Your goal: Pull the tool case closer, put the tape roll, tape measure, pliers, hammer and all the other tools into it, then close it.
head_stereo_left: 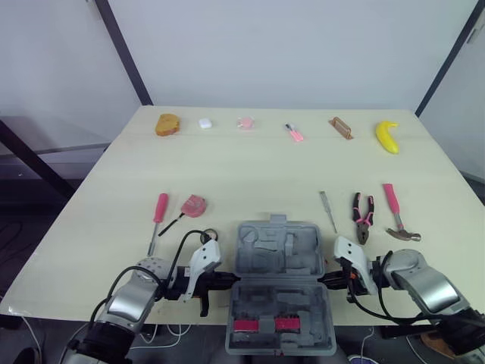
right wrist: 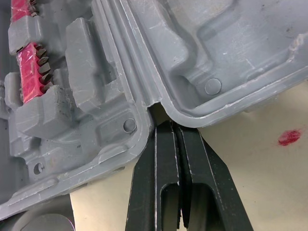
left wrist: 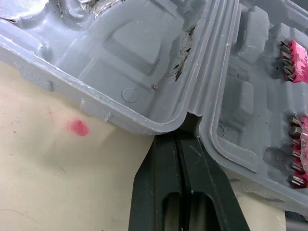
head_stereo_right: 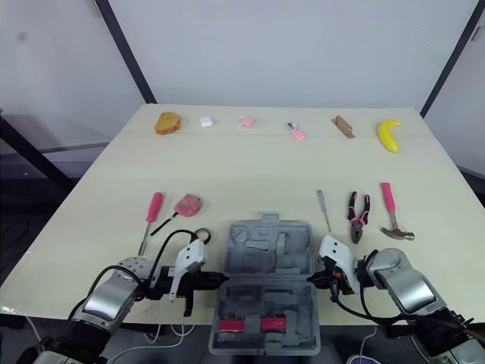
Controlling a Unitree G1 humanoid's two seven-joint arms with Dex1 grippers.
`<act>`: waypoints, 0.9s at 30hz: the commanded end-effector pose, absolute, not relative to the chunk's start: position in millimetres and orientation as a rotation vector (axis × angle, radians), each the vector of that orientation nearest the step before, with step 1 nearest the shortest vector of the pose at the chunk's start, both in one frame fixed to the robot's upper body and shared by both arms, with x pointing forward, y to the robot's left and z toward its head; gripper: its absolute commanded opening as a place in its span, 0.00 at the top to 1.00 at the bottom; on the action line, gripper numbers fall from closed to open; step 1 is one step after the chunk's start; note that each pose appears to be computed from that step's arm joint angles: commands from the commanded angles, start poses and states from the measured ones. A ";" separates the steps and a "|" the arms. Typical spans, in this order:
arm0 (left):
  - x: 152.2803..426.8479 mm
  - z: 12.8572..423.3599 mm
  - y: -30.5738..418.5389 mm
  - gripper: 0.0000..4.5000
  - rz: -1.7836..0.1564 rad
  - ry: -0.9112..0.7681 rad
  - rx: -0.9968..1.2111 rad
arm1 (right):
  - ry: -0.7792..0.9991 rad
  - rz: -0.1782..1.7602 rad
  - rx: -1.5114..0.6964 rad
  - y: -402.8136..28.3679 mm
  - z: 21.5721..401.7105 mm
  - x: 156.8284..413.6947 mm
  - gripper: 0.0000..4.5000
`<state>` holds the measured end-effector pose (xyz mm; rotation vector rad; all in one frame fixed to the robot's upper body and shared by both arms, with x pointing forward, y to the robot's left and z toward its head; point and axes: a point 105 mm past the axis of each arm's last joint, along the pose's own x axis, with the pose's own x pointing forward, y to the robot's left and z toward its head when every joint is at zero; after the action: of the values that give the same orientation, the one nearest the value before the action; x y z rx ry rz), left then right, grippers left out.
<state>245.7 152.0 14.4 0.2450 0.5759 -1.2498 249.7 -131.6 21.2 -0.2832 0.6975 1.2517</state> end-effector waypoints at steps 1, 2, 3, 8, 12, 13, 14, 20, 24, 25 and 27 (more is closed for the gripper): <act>234.3 -1.9 153.8 1.00 -1.254 0.650 0.226 | 0.707 1.242 -0.286 -133.6 17.9 249.8 0.99; 234.2 -2.1 154.7 1.00 -1.250 0.651 0.227 | 0.707 1.238 -0.288 -135.1 17.9 250.7 0.99; 234.0 -2.3 155.2 1.00 -1.248 0.651 0.227 | 0.709 1.237 -0.290 -136.1 17.8 250.8 0.99; 233.7 -2.5 159.8 1.00 -1.238 0.656 0.231 | 0.715 1.229 -0.293 -140.7 17.7 251.9 0.99; 234.4 -3.2 163.0 1.00 -1.225 0.662 0.231 | 0.717 1.219 -0.295 -143.5 17.4 253.4 0.99; 234.5 -3.3 163.4 1.00 -1.224 0.662 0.231 | 0.717 1.217 -0.295 -143.9 17.3 253.8 0.99; 234.4 -3.4 163.6 1.00 -1.224 0.662 0.232 | 0.716 1.213 -0.295 -144.4 17.2 254.3 0.99; 235.2 -3.9 166.5 1.00 -1.218 0.667 0.238 | 0.723 1.201 -0.297 -150.8 17.0 255.3 0.99; 234.5 -4.7 168.8 1.00 -1.217 0.672 0.242 | 0.729 1.196 -0.303 -154.2 15.5 255.2 0.99; 234.5 -4.8 169.6 1.00 -1.215 0.673 0.243 | 0.730 1.194 -0.304 -154.8 15.3 255.3 0.99; 234.9 -4.8 171.5 1.00 -1.211 0.675 0.244 | 0.731 1.193 -0.306 -155.6 15.1 255.3 0.99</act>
<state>245.0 157.0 11.9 0.2429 0.5715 -1.2349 253.8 -142.1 19.9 -0.2978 0.6907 1.2420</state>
